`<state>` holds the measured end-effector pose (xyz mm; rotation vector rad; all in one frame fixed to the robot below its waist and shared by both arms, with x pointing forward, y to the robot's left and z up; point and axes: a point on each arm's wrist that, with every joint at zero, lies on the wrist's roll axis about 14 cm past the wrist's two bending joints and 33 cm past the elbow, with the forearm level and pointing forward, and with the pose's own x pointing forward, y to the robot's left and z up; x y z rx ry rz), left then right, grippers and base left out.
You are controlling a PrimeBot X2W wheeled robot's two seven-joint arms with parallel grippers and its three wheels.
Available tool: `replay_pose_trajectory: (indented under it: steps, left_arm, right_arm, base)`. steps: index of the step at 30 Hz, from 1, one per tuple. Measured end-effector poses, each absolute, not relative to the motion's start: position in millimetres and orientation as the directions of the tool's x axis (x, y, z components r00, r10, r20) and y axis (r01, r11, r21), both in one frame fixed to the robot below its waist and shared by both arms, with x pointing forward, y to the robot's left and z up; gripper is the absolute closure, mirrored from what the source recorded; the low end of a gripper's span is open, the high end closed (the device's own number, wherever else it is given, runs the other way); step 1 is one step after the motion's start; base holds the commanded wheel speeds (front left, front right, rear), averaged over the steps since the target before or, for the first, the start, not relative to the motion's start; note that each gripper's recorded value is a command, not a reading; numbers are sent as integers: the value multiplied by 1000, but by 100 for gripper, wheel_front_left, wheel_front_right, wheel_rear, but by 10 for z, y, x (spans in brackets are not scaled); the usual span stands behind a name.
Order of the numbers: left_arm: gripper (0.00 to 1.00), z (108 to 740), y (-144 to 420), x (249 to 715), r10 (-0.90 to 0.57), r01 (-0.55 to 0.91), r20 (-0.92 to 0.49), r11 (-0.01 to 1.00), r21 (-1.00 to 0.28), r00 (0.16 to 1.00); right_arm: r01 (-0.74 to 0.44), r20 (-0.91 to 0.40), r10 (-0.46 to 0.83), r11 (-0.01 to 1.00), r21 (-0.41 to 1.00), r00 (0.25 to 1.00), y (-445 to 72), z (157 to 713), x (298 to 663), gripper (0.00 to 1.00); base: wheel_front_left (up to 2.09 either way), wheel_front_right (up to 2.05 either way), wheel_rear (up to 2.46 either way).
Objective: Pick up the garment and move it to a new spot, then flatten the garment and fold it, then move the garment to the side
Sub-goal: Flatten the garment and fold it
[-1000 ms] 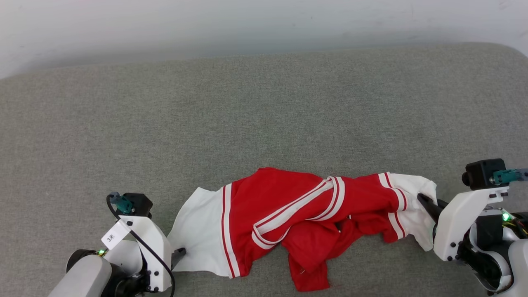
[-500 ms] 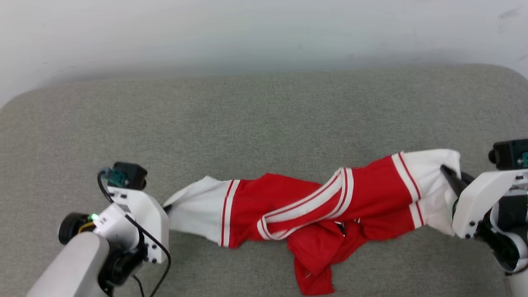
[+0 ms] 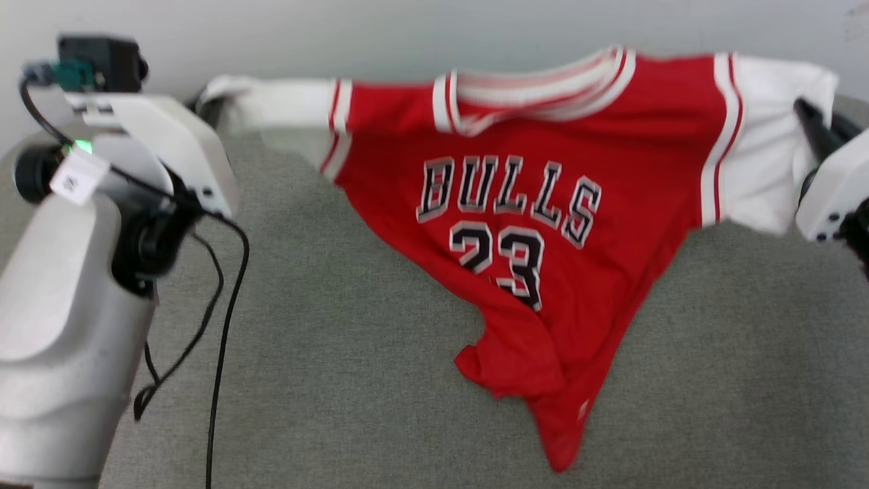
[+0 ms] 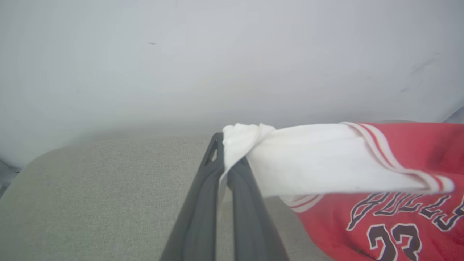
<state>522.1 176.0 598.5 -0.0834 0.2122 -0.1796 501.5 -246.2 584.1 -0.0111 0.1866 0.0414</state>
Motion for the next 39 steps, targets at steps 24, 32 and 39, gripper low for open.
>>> replay_pose_trajectory:
  steps: [24,32,39]
  left_arm:
    - [100,7118,2051,6915,-36,61,253,994,-91,967]
    - [100,6540,2148,7210,-19,52,197,985,-164,980]
    - [100,5822,2158,7166,-34,47,67,979,-200,997]
  right_arm:
    - [-3,220,39,987,-161,975,-2421,7176,6689,100]
    - [-51,172,81,984,-172,982,-2258,6779,6998,100]
    - [-106,55,114,985,-139,992,-2107,6125,7032,100]
  base:
    - [0,0,0]
    - [0,0,0]
    - [0,0,0]
